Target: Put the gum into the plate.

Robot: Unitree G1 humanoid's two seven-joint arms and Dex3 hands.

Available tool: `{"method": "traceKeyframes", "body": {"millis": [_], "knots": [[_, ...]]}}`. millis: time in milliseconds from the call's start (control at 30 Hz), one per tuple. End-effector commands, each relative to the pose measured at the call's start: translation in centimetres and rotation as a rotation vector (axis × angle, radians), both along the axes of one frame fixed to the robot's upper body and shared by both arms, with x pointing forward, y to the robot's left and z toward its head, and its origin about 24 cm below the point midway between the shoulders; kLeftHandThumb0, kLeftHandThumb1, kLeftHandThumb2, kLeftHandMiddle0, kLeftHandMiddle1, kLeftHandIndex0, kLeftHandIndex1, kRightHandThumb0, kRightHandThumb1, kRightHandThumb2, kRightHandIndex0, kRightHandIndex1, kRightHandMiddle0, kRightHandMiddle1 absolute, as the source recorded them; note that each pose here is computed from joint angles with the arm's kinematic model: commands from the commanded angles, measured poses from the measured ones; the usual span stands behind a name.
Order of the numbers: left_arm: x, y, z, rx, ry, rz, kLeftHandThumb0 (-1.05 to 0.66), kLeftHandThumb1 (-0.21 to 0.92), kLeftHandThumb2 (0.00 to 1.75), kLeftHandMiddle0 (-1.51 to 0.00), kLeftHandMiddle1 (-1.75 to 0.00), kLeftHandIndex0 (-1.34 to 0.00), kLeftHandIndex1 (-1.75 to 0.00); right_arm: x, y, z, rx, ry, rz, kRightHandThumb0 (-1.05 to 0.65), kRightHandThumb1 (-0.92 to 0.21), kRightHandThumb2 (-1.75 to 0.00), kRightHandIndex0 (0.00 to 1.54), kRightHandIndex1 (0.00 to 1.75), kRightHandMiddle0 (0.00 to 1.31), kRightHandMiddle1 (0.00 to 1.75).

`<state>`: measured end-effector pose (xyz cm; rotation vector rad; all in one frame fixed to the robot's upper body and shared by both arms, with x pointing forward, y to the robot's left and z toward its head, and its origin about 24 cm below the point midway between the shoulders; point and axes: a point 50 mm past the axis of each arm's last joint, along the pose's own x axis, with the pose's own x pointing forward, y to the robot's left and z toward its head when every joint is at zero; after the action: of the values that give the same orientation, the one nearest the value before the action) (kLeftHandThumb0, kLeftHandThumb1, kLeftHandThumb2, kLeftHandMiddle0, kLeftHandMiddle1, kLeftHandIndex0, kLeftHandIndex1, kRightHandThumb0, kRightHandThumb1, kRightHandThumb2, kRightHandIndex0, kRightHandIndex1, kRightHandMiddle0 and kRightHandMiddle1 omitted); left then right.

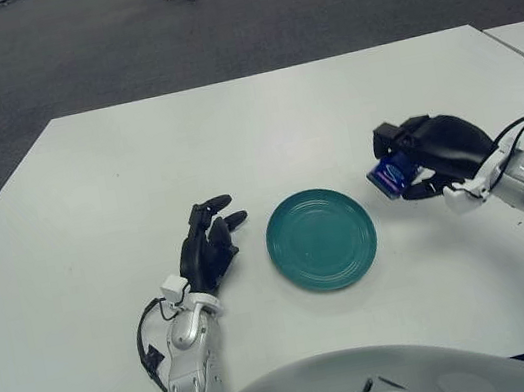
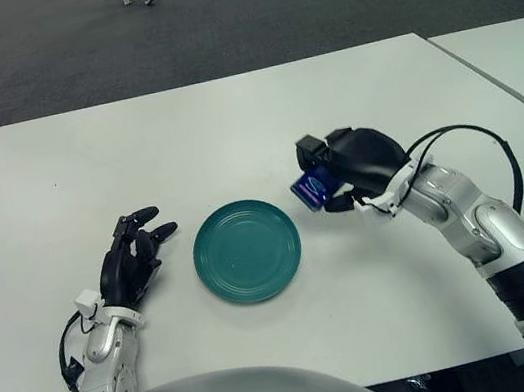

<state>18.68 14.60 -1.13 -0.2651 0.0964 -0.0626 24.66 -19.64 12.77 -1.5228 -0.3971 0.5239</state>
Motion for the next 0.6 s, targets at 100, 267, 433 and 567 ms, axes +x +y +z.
{"method": "traceKeyframes", "body": {"millis": [100,267,433,567], "knots": [[-0.2,-0.1,-1.0,0.012,0.058,-0.001,-0.76,0.92,0.76,-0.39,-1.06,-0.19,-1.3,0.2,0.8,1.8,0.035,-0.049,0.016,-0.4,-0.6,-0.95,0.53,1.75,0.4,1.75],[-0.1,-0.1,-0.9,0.016,0.052,-0.001,-0.76,0.92,0.77,-0.38,-1.06,-0.18,-1.3,0.2,1.1,2.1,0.027,-0.075,0.043,-0.4,-0.6,-0.95,0.55,1.75,0.4,1.75],[-0.1,-0.1,-0.9,0.014,0.053,-0.005,-0.75,0.92,0.76,-0.38,-1.06,-0.18,-1.3,0.1,1.7,2.2,0.029,-0.087,0.058,-0.4,-0.6,-0.96,0.58,1.75,0.4,1.75],[0.0,-0.2,-0.9,0.008,0.053,-0.012,-0.76,0.92,0.76,-0.38,-1.07,-0.18,-1.31,0.0,2.3,2.2,0.038,-0.083,0.074,-0.41,-0.59,-0.96,0.59,1.75,0.4,1.75]]}}
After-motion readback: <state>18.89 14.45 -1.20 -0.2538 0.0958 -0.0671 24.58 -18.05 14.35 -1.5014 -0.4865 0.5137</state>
